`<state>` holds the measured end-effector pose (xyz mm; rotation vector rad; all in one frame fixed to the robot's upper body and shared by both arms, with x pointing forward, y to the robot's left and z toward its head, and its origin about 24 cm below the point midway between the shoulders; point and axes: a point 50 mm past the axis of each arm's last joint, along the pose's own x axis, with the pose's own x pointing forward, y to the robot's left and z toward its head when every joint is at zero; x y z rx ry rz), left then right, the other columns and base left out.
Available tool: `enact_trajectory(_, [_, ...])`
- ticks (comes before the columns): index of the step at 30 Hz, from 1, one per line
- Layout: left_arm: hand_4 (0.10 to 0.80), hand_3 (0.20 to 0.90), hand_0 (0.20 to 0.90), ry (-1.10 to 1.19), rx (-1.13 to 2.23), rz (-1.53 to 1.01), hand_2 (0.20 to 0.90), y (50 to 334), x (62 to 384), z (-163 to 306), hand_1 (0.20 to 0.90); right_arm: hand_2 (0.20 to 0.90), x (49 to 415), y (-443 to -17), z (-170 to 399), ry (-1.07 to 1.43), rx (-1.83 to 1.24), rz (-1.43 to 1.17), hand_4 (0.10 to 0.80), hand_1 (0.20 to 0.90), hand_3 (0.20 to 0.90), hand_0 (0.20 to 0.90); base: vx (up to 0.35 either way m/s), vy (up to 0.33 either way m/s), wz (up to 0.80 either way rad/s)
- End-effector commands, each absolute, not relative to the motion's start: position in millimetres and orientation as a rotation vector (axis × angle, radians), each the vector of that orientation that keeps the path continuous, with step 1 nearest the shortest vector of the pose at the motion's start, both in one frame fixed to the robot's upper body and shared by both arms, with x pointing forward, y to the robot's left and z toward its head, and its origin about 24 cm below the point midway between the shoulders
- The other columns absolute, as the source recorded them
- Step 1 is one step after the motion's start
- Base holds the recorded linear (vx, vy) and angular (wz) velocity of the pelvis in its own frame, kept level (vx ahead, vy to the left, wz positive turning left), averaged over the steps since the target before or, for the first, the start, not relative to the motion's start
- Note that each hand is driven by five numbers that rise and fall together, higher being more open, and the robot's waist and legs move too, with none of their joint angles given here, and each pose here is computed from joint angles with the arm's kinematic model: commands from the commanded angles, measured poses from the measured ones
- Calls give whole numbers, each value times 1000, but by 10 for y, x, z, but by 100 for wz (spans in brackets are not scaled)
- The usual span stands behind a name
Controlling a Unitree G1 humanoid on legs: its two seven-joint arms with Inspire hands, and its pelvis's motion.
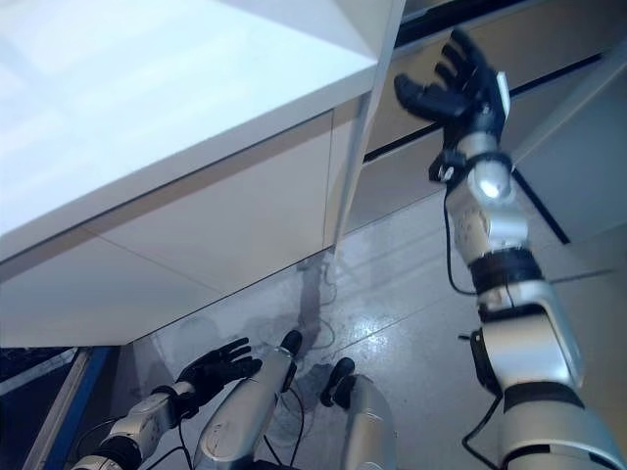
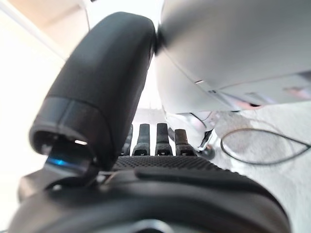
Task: Put drinks into fridge and close the fridge
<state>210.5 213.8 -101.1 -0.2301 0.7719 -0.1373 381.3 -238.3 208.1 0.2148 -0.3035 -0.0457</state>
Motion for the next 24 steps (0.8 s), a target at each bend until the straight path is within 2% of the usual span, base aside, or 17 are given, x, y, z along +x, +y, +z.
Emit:
enact_trajectory(1, [800, 900, 900, 923, -156, -54, 900, 2352, 1628, -1237, 900, 900, 3642, -2420, 1824, -322, 253, -21, 800, 900, 900, 900, -63, -40, -51])
enact_trajectory(2, [800, 900, 900, 935, -183, -17, 900, 2343, 1575, -1272, 900, 900, 3471, -2314, 1265, -191, 212, -19, 800, 900, 900, 900, -45, -19, -50])
enact_trajectory(3, [800, 900, 900, 938, -189, -8, 900, 2345, 1564, -1277, 900, 900, 3422, -2305, 1162, -169, 203, -16, 800, 900, 900, 900, 4, -36, -56])
enact_trajectory(4, [800, 900, 900, 960, -206, 20, 900, 2348, 1480, -1313, 900, 900, 3192, -2311, 711, -38, 168, -6, 800, 900, 900, 900, 9, -26, -47])
enact_trajectory(5, [800, 900, 900, 961, -206, 22, 900, 2349, 1475, -1315, 900, 900, 3180, -2311, 685, -25, 166, -5, 800, 900, 900, 900, 43, -58, -56])
enact_trajectory(6, [800, 900, 900, 987, -211, 47, 900, 2357, 1370, -1356, 900, 900, 2893, -2347, 251, 103, 114, 20, 800, 900, 900, 900, 12, -78, -46])
enact_trajectory(7, [800, 900, 900, 1000, -207, 58, 900, 2370, 1330, -1370, 900, 900, 2773, -2341, 81, 165, 51, 38, 800, 900, 900, 900, 31, -104, -38])
enact_trajectory(11, [800, 900, 900, 1037, -206, 67, 900, 2412, 1231, -1403, 900, 900, 2487, -2386, -341, 361, 48, 41, 800, 900, 900, 900, -2, -89, -20])
enact_trajectory(15, [800, 900, 900, 1059, -232, 66, 900, 2404, 1145, -1445, 900, 900, 2048, -2490, -851, 622, 114, -54, 800, 900, 900, 900, -34, -70, -5])
enact_trajectory(24, [800, 900, 900, 1123, -259, 111, 900, 2289, 948, -1570, 900, 900, 1272, -2488, -1436, 989, 288, -288, 800, 900, 900, 900, -4, -5, 1])
